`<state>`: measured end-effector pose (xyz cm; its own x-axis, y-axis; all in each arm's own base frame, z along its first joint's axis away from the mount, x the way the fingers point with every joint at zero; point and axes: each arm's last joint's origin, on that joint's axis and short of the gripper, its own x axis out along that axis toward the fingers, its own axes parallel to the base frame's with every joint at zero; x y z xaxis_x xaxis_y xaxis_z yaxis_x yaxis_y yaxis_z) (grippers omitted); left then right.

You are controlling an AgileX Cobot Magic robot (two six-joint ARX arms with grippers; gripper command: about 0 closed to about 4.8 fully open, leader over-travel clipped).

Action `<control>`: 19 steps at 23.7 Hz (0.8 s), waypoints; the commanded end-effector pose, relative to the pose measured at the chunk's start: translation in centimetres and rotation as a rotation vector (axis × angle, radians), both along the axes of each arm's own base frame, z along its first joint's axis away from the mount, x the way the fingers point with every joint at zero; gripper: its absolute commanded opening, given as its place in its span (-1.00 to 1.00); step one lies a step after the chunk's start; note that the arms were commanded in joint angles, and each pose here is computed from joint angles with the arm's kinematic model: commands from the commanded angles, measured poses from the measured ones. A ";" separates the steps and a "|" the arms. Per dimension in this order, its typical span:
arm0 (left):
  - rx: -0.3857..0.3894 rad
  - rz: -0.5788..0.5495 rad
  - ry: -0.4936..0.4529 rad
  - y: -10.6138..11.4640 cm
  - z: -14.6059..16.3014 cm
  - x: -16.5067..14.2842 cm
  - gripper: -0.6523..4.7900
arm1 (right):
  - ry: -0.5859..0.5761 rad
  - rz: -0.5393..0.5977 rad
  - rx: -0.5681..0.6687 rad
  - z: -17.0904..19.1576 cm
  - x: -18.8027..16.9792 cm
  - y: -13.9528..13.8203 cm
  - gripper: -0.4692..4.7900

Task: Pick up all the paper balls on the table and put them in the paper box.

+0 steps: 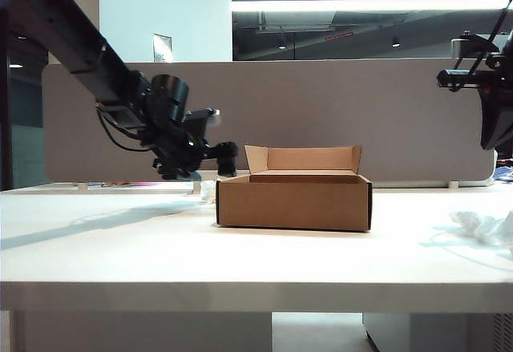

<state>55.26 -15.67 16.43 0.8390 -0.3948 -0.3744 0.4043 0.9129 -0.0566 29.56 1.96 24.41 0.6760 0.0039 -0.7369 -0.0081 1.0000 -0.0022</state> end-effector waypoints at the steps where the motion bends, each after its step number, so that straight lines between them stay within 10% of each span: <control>1: 0.078 0.005 -0.071 -0.9 -0.6 0.1 1.00 | -0.024 0.002 0.003 0.4 0.1 0.0 -0.82; 12: 0.115 0.059 -0.073 -0.9 -1.8 0.3 0.82 | -0.008 0.002 0.002 0.3 0.0 0.0 -0.82; 19: 0.114 0.063 -0.081 -0.8 -2.2 0.5 -0.70 | 0.019 0.002 0.000 0.1 -0.2 0.0 -0.82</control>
<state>55.61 -16.44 13.76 0.8803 -0.2972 -0.3697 0.3478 0.9344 0.0771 29.35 1.95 24.23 0.6547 0.0026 -0.7559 -0.0083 1.0000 -0.0037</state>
